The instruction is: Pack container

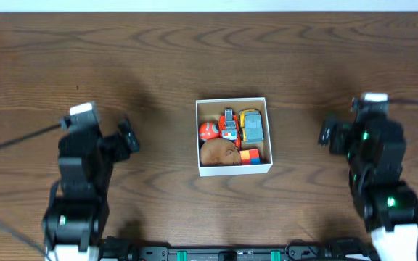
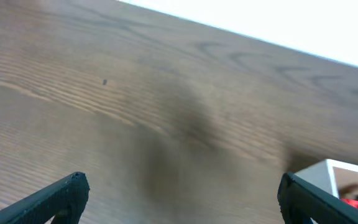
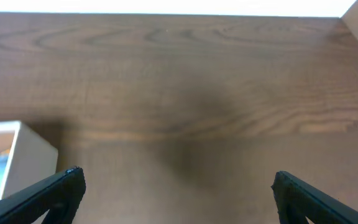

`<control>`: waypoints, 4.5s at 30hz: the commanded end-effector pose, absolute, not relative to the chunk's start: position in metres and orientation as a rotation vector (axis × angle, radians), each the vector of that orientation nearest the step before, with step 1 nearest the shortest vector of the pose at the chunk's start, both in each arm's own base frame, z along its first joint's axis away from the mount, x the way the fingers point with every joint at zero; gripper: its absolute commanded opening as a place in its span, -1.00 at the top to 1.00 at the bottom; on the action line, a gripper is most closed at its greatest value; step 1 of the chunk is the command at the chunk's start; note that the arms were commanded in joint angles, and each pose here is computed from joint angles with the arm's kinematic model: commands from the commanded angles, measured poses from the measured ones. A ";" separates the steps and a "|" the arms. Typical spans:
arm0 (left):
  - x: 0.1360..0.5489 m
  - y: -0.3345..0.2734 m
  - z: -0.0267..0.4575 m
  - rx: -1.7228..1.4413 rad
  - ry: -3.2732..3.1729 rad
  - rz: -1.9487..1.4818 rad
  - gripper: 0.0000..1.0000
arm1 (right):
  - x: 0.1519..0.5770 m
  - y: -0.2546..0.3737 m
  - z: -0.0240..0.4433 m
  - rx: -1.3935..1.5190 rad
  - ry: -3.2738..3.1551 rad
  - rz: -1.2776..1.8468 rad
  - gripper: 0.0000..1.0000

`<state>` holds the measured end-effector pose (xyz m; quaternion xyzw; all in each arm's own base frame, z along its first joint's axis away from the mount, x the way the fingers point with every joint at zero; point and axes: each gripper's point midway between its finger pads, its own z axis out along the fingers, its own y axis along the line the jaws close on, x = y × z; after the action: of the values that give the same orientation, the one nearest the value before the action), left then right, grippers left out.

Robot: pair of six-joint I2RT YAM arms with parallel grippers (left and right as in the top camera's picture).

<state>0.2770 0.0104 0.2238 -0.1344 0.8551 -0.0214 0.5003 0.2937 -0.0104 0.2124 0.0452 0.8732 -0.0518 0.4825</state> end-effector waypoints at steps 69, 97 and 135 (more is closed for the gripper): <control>0.262 0.013 0.221 -0.355 2.060 -0.054 -0.96 | 0.246 0.020 0.156 -0.205 1.635 -0.077 -0.98; 0.235 0.017 0.196 -0.303 2.140 0.018 -0.96 | 0.246 0.020 0.156 -0.205 1.635 -0.077 -0.98; 0.244 -0.001 0.136 0.075 1.726 0.086 -0.96 | 0.246 0.020 0.156 -0.205 1.635 -0.077 -0.98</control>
<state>0.2447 0.0017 0.1545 0.0238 0.7416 0.0425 0.6691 0.2458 0.0179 0.1577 -0.0852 0.7276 -0.0350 0.6798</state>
